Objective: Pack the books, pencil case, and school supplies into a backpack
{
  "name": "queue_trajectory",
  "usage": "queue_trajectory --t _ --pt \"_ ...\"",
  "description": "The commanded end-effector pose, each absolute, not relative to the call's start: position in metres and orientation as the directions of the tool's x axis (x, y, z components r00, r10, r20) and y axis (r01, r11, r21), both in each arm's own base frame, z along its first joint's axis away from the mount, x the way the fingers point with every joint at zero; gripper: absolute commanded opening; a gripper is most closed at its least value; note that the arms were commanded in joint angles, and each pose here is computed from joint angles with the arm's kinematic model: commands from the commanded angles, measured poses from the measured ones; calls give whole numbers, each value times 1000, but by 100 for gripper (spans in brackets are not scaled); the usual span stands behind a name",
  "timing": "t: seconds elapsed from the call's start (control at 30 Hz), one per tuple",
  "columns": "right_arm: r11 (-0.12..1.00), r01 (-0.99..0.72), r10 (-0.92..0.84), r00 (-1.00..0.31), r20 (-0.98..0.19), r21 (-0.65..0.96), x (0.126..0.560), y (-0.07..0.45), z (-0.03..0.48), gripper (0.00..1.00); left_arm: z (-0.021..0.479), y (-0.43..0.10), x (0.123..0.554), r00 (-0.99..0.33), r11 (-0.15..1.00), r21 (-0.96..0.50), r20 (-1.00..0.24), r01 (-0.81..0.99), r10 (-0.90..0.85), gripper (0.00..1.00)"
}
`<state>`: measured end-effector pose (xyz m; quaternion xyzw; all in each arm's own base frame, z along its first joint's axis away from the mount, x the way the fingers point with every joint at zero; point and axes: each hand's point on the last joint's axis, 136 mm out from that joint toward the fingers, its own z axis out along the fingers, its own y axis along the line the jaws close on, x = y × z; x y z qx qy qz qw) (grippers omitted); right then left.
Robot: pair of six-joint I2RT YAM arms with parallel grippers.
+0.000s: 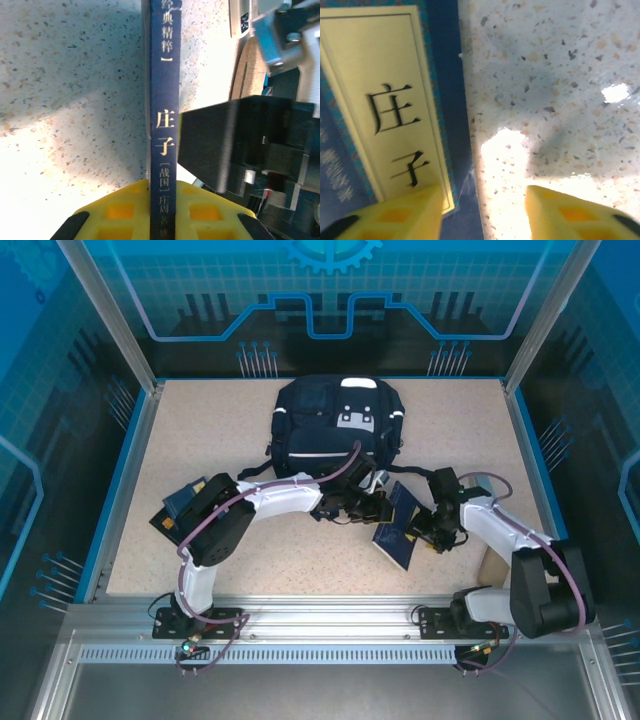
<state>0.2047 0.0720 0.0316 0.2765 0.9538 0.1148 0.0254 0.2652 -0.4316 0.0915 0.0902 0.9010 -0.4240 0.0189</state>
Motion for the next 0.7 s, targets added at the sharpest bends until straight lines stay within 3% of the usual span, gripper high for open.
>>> queue_trajectory --t 0.0,0.1,0.23,0.37,0.67 --pt "812 500 540 -839 -61 301 216 73 59 62 140 -420 281 -974 583 -780 -196 227 117 3" --pt "788 452 557 -812 -172 418 235 79 89 81 171 -399 301 -967 539 -808 -249 237 51 3" --pt "723 351 588 -764 -264 595 257 94 129 93 213 -361 330 -948 512 -823 -315 246 -51 2" --pt "609 247 618 -744 -255 754 275 120 163 99 245 -319 354 -920 515 -830 -350 216 -178 2" --pt "251 -17 658 -730 -183 968 306 200 248 100 295 -250 385 -831 430 -898 -307 91 -465 0"
